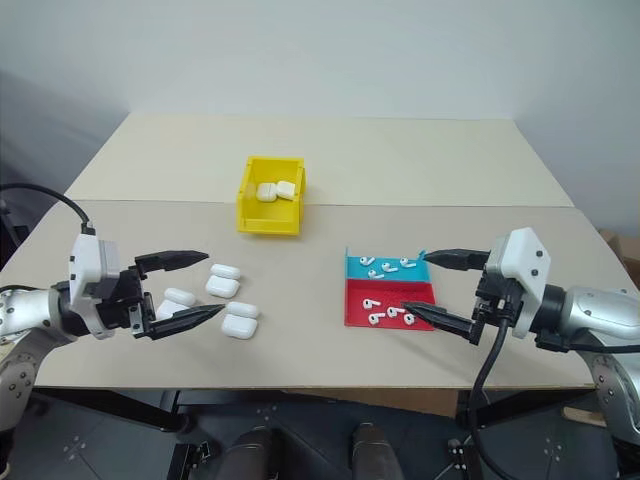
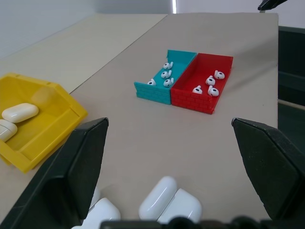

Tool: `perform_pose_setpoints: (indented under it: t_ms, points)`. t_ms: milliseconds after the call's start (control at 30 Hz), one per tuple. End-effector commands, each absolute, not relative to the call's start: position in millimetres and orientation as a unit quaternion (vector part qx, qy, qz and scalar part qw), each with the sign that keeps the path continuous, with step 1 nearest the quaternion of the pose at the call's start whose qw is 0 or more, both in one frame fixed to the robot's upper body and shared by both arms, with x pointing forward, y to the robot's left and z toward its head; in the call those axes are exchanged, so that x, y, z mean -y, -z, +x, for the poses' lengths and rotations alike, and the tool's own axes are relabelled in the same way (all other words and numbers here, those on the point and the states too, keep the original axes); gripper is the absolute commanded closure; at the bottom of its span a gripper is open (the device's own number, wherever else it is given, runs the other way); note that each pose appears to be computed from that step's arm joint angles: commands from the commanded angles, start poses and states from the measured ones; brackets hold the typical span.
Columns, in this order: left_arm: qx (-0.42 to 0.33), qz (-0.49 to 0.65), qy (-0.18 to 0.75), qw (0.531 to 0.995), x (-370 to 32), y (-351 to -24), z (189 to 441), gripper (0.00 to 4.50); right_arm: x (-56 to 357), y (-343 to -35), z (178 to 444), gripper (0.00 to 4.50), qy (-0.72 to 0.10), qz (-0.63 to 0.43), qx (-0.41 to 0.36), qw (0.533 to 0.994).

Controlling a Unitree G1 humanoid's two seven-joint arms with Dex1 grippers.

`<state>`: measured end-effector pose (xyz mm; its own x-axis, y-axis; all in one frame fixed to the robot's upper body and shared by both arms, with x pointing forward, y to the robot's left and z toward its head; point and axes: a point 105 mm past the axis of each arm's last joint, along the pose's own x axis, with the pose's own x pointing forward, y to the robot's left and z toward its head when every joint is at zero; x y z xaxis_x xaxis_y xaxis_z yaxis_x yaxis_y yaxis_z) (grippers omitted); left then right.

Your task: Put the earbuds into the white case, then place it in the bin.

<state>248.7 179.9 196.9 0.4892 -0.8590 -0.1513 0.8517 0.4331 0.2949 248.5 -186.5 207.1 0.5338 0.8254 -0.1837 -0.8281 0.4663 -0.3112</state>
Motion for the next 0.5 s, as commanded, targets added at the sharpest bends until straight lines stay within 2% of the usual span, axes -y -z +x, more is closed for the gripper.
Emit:
perform_pose_setpoints:
  t_ms: [33, 233, 500]
  points:
    - [0.029, 0.199, 0.503, 0.84, -180, -204, 247, 0.0, 183, -215, 248, 0.03, -0.481, -0.193, 0.02, 0.855]
    - [0.024, 0.207, 0.49, 0.846, -182, -204, 252, 0.0, 182, -214, 250, 0.03, -0.478, -0.193, 0.024, 0.857]
    - [-0.058, 0.197, 0.468, 0.86, -193, -208, 265, 0.0, 178, -218, 254, 0.03, -0.488, -0.196, 0.024, 0.851]
